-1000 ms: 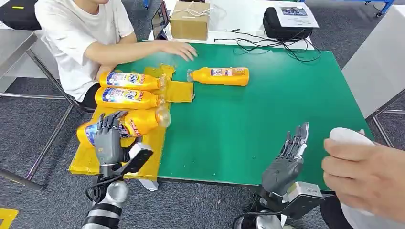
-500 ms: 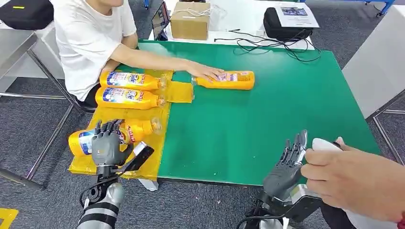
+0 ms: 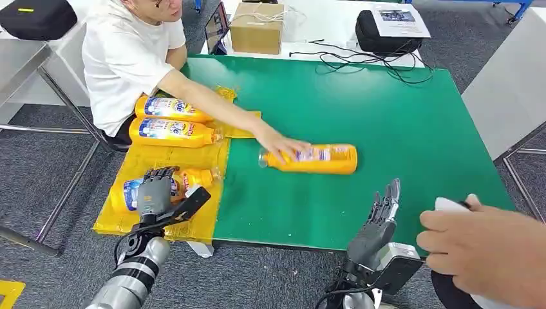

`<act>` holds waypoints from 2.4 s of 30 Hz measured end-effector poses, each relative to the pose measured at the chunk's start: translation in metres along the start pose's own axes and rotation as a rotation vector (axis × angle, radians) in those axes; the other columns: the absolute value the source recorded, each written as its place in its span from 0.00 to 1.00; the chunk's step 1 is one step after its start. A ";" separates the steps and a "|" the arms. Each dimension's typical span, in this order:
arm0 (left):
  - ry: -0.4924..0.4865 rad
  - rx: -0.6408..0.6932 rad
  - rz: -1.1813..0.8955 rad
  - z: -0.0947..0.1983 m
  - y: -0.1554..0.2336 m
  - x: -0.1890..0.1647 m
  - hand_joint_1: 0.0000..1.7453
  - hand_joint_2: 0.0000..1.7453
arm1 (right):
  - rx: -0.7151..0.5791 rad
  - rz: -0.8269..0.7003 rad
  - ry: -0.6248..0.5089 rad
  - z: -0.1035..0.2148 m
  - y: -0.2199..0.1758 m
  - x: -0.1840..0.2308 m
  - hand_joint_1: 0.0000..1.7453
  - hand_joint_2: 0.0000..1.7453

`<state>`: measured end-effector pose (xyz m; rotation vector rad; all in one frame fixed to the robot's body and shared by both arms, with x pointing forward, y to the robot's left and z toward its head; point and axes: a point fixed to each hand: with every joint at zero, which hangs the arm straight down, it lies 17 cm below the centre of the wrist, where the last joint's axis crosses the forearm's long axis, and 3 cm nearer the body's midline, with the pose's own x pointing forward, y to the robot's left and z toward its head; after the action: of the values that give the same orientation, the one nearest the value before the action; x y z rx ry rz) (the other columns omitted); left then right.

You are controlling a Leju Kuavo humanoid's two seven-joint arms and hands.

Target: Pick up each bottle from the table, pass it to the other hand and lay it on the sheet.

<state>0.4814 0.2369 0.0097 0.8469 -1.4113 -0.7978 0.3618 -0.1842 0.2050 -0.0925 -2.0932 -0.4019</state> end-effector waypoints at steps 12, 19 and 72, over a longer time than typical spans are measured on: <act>0.032 -0.207 0.019 -0.015 -0.024 -0.006 0.00 1.00 | -0.017 0.009 -0.001 -0.008 -0.006 -0.005 0.00 0.00; 0.024 -0.225 0.053 -0.015 -0.025 -0.003 0.00 1.00 | -0.033 0.018 0.002 -0.009 -0.012 -0.007 0.00 0.00; -0.418 0.341 1.452 0.077 0.189 0.167 0.00 1.00 | 0.713 1.188 -0.022 0.030 -0.007 -0.172 0.00 1.00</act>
<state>0.4020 0.1825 0.2551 -0.2660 -2.0535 0.4318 0.4267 -0.1647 0.0438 -0.8416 -1.7173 1.0321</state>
